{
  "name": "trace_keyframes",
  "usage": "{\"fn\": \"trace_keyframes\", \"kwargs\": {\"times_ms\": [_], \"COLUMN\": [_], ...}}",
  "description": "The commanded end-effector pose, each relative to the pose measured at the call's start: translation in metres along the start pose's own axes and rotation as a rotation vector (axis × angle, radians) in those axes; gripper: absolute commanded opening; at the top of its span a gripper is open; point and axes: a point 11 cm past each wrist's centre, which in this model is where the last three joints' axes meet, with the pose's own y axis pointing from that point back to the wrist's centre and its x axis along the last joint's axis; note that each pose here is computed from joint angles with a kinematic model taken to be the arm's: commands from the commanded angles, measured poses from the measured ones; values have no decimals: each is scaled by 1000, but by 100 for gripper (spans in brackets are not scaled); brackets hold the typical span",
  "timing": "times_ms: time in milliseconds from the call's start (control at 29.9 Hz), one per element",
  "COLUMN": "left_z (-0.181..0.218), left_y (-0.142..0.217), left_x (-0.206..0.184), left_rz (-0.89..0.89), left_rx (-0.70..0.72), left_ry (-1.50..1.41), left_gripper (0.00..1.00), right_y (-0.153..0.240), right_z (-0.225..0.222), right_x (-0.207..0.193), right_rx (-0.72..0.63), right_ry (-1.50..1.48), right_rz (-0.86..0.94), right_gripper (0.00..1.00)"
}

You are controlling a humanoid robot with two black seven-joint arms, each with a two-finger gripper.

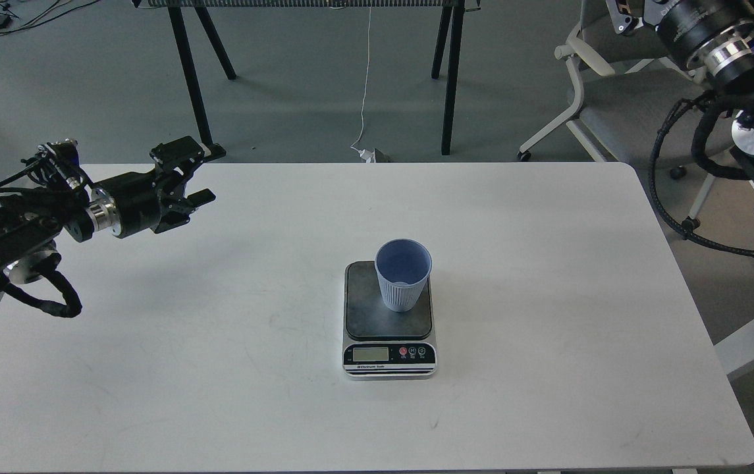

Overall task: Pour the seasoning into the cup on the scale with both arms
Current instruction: 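Raise the bottle away from the cup with the right gripper, then turn the bottle upright and lower it onto the table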

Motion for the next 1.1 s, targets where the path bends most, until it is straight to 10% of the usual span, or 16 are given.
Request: {"fn": "trace_keyframes", "kwargs": {"times_ms": [0, 434, 1069], "left_z": [0, -7, -12], "left_y": [0, 2, 3], "left_x": [0, -3, -5], "left_rz": [-1, -11, -15], "left_rx": [2, 20, 29], "left_ry": [-2, -9, -7], "left_gripper": [99, 99, 99], "right_y": [30, 129, 218], "right_z": [-4, 35, 190], "right_x": [23, 73, 60], "right_rx": [86, 314, 302], "right_ry": [-202, -676, -1027], "right_rz": [77, 283, 553], "right_gripper": [9, 10, 12]}}
